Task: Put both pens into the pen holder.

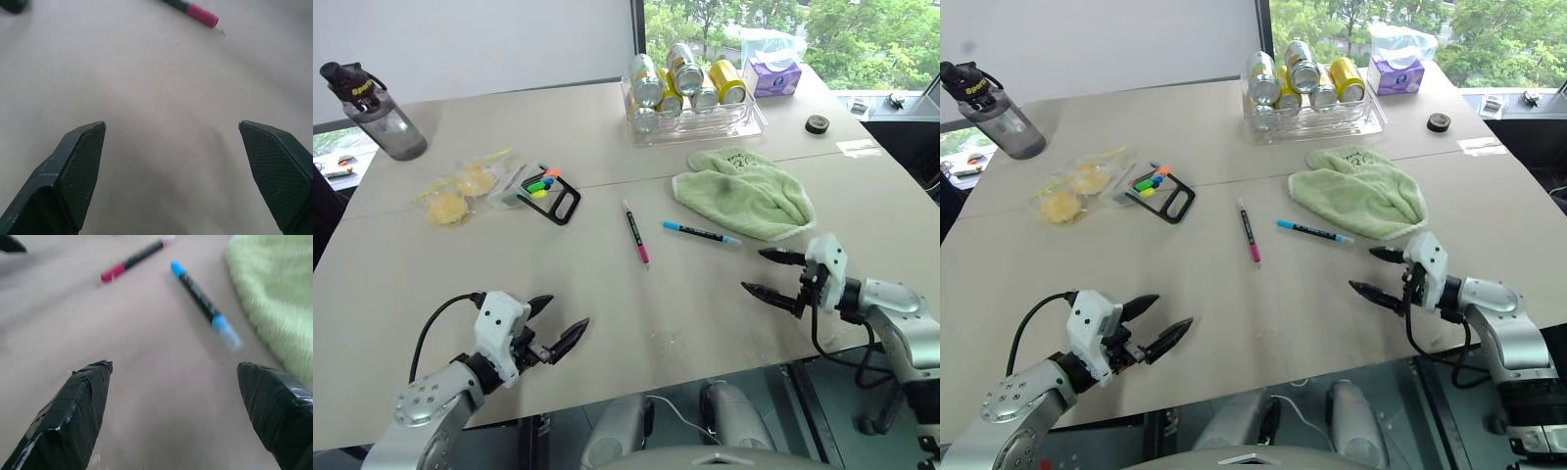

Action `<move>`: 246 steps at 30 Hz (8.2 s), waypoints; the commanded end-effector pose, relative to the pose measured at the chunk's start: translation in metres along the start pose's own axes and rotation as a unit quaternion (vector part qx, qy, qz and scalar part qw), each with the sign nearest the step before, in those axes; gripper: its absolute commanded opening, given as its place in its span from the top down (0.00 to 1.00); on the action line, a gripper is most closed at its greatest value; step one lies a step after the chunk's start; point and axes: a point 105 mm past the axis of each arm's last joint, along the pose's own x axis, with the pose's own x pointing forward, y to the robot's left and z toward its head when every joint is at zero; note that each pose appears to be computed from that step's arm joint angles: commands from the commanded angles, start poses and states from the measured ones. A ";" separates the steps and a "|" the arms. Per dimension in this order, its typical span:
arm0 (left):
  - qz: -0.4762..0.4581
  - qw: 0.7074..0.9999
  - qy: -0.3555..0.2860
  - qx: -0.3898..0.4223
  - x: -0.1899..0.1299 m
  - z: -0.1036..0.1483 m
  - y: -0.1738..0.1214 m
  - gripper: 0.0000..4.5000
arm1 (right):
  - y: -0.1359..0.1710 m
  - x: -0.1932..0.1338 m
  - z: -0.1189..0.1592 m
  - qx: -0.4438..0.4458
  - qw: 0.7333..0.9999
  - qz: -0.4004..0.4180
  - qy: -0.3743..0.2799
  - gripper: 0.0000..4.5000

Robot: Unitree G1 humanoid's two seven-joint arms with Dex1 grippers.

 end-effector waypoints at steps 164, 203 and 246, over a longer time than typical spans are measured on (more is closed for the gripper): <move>0.131 0.853 -0.275 0.425 0.070 0.199 -0.007 1.00 | 0.007 0.005 0.115 -0.043 0.987 0.086 -0.127 0.16; 0.235 0.836 -0.146 0.475 0.088 0.160 0.062 0.51 | 0.004 0.003 0.132 -0.078 0.982 0.086 -0.150 0.15; -0.053 0.991 0.072 0.095 -0.006 0.086 0.017 0.01 | 0.056 0.143 0.067 -0.054 0.998 0.019 -0.014 0.15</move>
